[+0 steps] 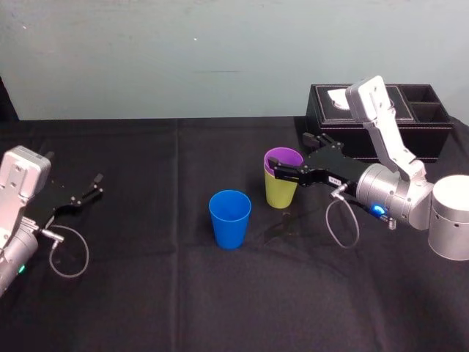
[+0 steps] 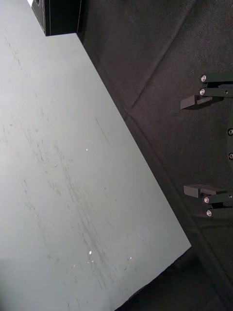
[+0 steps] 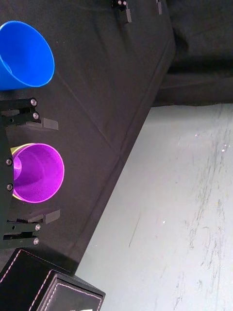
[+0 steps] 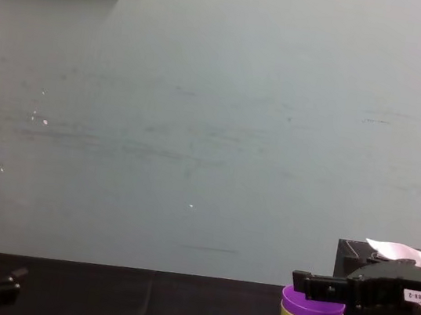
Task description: Stack the three plastic cups sequentially using one hand.
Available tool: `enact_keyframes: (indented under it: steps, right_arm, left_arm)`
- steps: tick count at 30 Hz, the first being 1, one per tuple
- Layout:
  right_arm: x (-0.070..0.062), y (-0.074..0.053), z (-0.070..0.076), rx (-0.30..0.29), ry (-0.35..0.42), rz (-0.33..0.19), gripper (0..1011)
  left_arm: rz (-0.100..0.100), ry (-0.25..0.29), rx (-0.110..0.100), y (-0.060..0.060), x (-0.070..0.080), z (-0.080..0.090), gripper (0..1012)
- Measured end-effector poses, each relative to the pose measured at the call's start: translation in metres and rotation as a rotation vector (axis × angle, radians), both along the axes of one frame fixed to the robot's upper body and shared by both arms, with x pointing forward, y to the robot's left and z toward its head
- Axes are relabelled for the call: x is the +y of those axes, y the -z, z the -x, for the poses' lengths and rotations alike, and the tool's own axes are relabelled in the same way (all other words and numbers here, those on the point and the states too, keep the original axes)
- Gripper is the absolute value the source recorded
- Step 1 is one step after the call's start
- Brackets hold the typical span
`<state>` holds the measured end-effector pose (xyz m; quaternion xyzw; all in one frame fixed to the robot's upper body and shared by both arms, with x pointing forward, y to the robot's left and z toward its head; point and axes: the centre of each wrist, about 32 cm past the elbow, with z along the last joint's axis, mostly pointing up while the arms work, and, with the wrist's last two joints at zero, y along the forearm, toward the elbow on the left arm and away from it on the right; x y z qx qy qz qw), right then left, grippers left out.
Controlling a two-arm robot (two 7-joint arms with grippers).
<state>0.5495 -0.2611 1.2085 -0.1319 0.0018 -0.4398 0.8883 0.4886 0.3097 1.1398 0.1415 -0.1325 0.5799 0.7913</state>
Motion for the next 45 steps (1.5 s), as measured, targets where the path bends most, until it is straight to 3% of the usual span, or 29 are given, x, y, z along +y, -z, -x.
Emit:
enact_keyframes:
  steps: [11, 24, 35, 45]
  right_arm:
    - [-0.008, -0.007, 0.013, -0.048, 0.0, -0.016, 1004]
    - [-0.026, -0.006, 0.053, -0.054, -0.109, -0.025, 1004]
    - [-0.024, 0.015, 0.078, -0.003, -0.196, -0.026, 1004]
    - [-0.011, 0.039, 0.082, 0.054, -0.213, -0.008, 1004]
  left_arm:
    - [0.0, 0.0, 0.0, 0.0, 0.0, 0.0, 1010]
    - [0.0, 0.0, 0.0, 0.0, 0.0, 0.0, 1010]
    - [0.0, 0.0, 0.0, 0.0, 0.0, 0.0, 1010]
    - [0.0, 0.0, 0.0, 0.0, 0.0, 0.0, 1010]
